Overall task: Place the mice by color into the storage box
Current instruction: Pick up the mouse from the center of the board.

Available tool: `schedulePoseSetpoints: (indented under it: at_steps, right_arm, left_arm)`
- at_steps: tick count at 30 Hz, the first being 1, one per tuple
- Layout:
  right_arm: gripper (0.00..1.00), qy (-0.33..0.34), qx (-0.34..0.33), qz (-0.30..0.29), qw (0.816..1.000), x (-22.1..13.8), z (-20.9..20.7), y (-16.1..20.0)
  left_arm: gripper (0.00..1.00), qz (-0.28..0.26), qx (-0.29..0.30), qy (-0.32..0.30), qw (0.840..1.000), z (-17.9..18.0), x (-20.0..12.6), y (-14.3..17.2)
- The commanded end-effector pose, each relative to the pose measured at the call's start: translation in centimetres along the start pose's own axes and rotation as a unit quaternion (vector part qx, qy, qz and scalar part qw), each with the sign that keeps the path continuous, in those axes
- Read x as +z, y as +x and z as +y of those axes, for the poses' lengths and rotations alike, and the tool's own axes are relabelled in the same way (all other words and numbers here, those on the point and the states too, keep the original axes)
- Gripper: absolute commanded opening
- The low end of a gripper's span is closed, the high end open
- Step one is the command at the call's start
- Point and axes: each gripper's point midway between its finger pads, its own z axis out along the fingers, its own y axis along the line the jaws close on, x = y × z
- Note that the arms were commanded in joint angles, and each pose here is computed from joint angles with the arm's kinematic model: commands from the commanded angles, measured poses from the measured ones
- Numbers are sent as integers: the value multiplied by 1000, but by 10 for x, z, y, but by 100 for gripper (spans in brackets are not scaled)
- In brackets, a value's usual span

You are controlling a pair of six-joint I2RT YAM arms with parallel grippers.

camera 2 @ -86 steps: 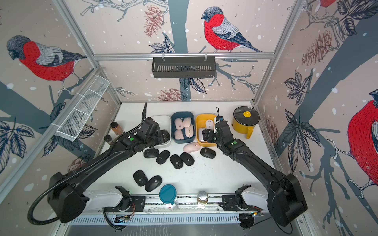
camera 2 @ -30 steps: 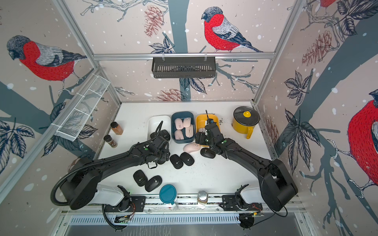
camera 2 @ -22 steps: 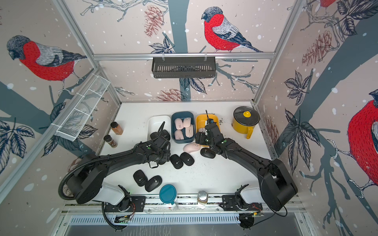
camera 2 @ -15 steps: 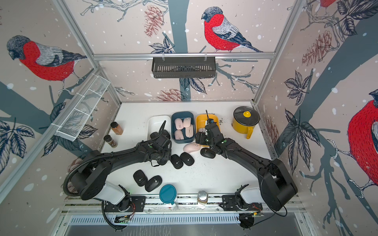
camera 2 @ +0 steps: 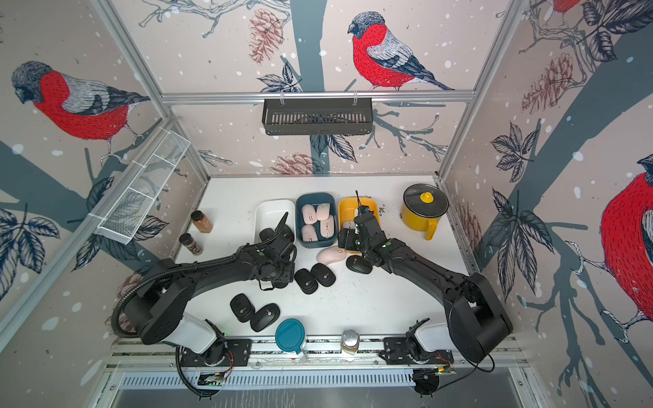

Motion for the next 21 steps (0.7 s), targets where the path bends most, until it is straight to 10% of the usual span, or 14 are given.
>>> schedulePoseSetpoints:
  at_steps: [1, 21]
  right_arm:
    - [83, 0, 6, -2, 1000, 0, 1, -2]
    - [82, 1, 11, -4, 1000, -2, 1, -4]
  left_arm:
    - [68, 9, -1, -16, 1000, 5, 2, 3]
    - [55, -25, -19, -14, 999, -3, -25, -17]
